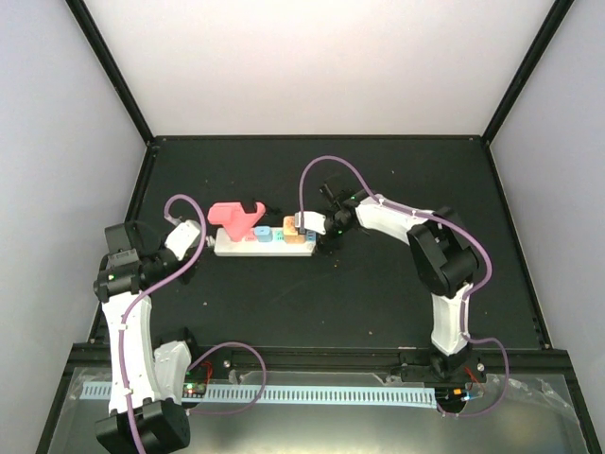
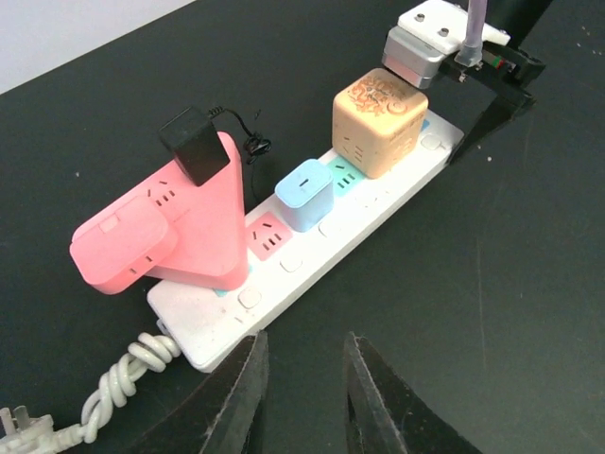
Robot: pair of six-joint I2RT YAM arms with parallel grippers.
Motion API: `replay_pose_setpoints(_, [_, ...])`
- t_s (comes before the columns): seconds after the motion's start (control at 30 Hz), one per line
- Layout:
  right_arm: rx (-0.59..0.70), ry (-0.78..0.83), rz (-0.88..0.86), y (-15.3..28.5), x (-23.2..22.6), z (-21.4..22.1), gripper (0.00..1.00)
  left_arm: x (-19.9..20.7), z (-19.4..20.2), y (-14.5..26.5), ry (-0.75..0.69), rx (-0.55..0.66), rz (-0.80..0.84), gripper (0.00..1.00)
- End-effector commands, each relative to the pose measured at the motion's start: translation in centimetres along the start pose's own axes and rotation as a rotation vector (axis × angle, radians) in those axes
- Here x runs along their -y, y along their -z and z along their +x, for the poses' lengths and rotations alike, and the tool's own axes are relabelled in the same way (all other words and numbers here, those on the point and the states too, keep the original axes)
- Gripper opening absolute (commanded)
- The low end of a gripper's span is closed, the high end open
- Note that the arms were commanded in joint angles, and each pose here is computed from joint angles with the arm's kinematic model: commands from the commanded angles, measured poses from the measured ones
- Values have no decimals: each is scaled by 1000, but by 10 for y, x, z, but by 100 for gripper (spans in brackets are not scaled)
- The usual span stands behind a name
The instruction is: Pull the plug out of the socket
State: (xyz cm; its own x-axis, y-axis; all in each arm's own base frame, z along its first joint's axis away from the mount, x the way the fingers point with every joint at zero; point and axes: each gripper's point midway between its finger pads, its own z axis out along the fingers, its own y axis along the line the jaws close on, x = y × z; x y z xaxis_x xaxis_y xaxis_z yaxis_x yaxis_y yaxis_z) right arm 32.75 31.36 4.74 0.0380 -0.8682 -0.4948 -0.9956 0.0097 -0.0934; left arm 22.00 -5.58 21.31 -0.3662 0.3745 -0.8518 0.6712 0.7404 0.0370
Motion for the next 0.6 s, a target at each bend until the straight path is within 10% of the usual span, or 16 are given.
replay_pose_setpoints(0.0, [-93, 93, -29, 10, -14, 22, 62, 8, -13, 7, -48, 32, 36, 26])
replay_pose_setpoints(0.57, [-160, 116, -67, 31, -59, 80, 65, 14, -13, 9, -109, 32, 51, 34])
